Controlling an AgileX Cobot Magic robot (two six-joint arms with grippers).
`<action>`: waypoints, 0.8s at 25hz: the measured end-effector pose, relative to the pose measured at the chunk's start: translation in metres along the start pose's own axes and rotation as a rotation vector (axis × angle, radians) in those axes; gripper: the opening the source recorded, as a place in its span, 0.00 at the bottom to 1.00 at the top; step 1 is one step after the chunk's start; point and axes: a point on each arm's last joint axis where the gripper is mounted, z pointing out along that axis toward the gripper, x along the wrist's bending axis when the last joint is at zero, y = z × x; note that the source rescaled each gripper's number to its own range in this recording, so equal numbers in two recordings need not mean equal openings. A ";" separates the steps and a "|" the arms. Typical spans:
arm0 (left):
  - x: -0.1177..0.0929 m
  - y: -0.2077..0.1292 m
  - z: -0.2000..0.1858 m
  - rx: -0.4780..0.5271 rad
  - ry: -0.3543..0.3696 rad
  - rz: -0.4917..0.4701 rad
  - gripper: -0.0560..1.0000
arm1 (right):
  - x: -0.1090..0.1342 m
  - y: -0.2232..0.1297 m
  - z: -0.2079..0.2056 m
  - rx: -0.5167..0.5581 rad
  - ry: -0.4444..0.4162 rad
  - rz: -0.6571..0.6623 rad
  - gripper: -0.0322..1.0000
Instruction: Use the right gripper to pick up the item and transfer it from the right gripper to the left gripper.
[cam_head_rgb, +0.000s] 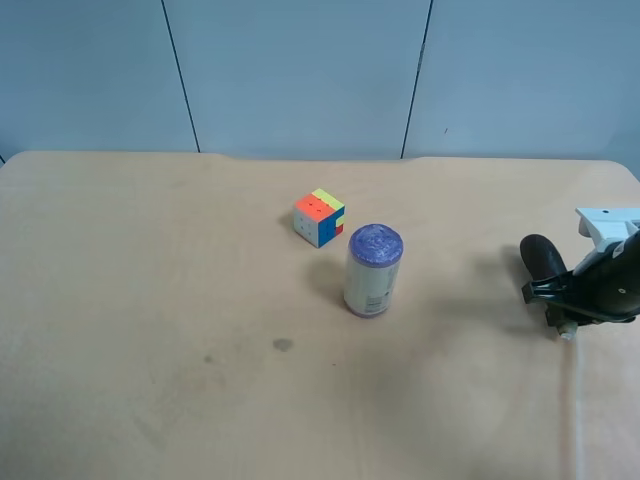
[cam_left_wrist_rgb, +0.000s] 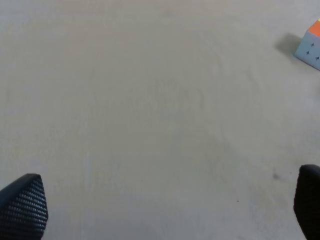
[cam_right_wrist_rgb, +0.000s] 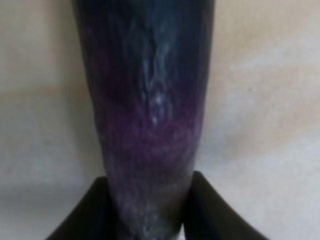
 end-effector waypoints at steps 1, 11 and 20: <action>0.000 0.000 0.000 0.000 0.000 0.000 1.00 | 0.003 0.001 -0.002 -0.010 0.004 -0.015 0.03; 0.000 0.000 0.000 0.000 0.000 0.000 1.00 | 0.048 0.018 -0.040 -0.218 0.052 -0.391 0.03; 0.000 0.000 0.000 0.000 0.000 0.000 1.00 | 0.103 0.057 -0.083 -0.459 0.034 -0.960 0.03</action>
